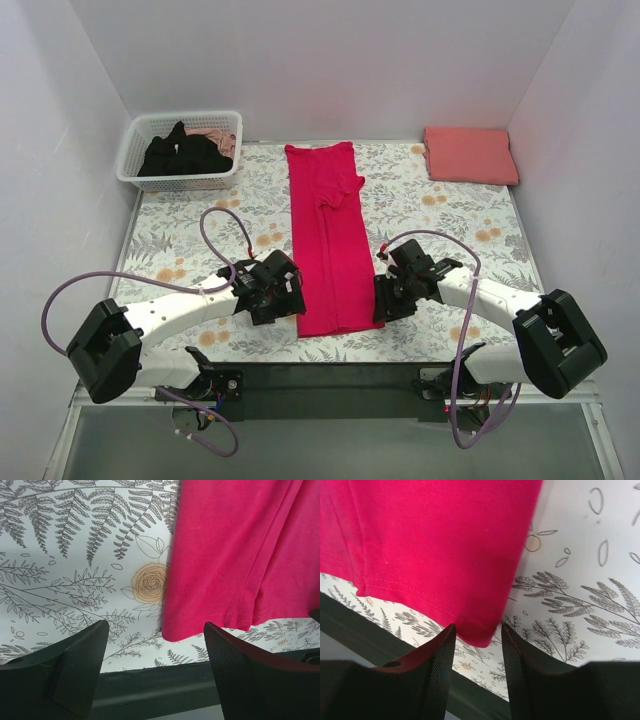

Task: Fold and stack the t-shirts
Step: Fold the tshirt

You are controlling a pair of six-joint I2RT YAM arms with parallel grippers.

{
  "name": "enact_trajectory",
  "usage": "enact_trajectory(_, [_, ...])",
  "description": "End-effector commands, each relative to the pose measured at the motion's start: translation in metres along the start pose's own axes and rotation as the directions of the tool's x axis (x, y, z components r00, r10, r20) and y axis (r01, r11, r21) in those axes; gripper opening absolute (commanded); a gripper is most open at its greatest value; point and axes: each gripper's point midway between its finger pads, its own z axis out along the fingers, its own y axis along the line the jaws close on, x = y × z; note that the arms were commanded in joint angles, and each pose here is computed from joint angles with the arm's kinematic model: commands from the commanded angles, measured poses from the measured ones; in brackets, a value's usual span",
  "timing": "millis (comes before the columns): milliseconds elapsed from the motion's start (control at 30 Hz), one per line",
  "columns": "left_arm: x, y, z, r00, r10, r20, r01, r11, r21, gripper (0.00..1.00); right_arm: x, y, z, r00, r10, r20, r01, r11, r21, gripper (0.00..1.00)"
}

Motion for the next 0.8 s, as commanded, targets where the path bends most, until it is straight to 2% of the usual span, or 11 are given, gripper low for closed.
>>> enact_trajectory(0, [0.004,-0.009,-0.001,0.999,-0.042,-0.016,0.042,0.999,0.013,0.75,0.002,0.002,0.008,1.000,0.014,-0.006,-0.014,1.000,-0.028,0.48])
enact_trajectory(200, [0.009,-0.012,0.004,0.999,-0.028,-0.041,0.028,1.000,-0.003,0.75,0.007,-0.004,0.014,0.999,0.030,-0.026,-0.031,0.999,-0.008,0.40])
enact_trajectory(233, [0.009,-0.013,0.005,0.999,-0.025,-0.042,0.025,1.000,-0.004,0.73,0.007,-0.004,0.014,0.999,0.030,-0.026,-0.031,0.999,-0.008,0.33])
enact_trajectory(467, [0.016,-0.014,0.010,0.997,-0.018,-0.081,0.017,1.000,-0.013,0.66,0.006,-0.005,0.011,0.999,0.031,-0.017,-0.031,0.999,-0.006,0.02])
enact_trajectory(767, [0.027,-0.013,0.022,0.990,0.010,-0.138,-0.017,0.999,-0.050,0.54,0.006,-0.004,0.010,0.999,0.029,-0.022,-0.029,1.000,-0.010,0.01])
